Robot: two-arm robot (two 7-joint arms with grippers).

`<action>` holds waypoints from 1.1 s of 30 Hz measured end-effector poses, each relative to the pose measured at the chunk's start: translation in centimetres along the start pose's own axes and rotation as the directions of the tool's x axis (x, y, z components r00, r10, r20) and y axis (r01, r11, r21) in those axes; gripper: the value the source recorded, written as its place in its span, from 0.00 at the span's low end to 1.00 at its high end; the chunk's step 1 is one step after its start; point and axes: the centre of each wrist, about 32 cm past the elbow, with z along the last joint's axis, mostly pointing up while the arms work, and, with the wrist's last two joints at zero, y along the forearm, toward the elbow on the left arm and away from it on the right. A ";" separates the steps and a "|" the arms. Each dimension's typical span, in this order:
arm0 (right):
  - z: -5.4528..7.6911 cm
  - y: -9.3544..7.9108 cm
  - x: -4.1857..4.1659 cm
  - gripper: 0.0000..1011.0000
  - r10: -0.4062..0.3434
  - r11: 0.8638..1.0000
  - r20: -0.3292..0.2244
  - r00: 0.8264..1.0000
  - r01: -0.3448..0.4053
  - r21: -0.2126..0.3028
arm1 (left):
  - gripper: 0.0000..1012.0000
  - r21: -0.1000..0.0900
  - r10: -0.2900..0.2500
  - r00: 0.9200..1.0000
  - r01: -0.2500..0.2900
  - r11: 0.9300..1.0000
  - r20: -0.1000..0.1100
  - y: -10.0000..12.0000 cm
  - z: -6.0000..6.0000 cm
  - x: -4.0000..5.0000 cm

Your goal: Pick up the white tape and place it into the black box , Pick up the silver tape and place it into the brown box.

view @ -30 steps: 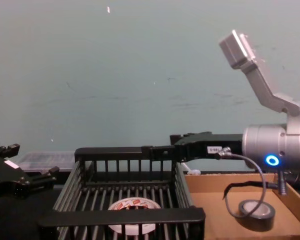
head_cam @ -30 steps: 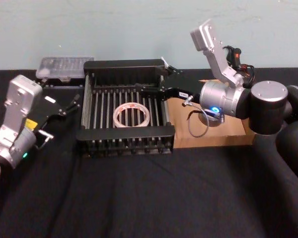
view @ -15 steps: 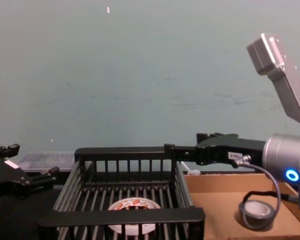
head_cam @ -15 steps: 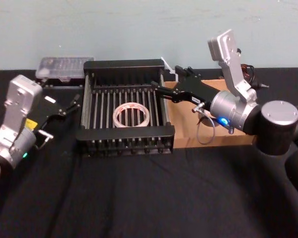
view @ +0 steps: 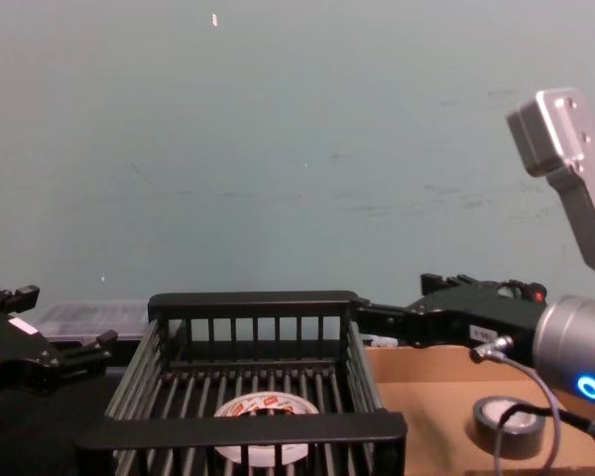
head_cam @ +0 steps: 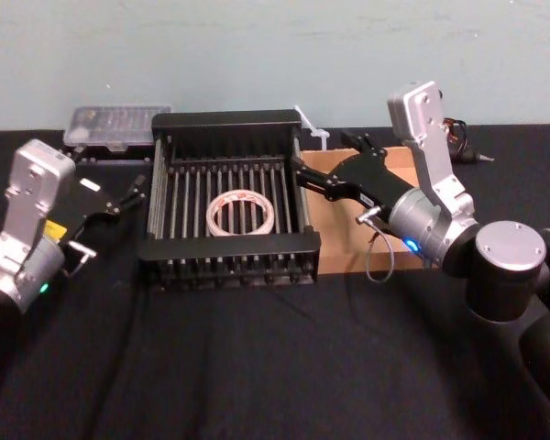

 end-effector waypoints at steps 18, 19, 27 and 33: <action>-2.6 -2.5 -1.31 0.99 -0.233 0.972 0.022 0.972 0.232 0.022 | 0.99 0.000 0.000 1.000 0.000 1.000 0.000 0.0 0.0 0.00; -2.7 -2.5 -1.38 0.99 -0.242 0.970 0.024 0.970 0.241 0.024 | 0.99 0.000 0.000 1.000 0.000 1.000 0.000 0.0 0.0 0.00; -3.8 -3.3 -1.74 0.99 -0.271 0.963 0.033 0.962 0.270 0.020 | 0.99 0.000 0.000 1.000 0.000 1.000 0.000 0.0 0.0 0.00; -4.3 -3.8 -1.77 0.99 -0.277 0.961 0.039 0.960 0.277 0.027 | 0.99 0.000 0.000 1.000 0.000 1.000 0.000 0.0 0.0 0.00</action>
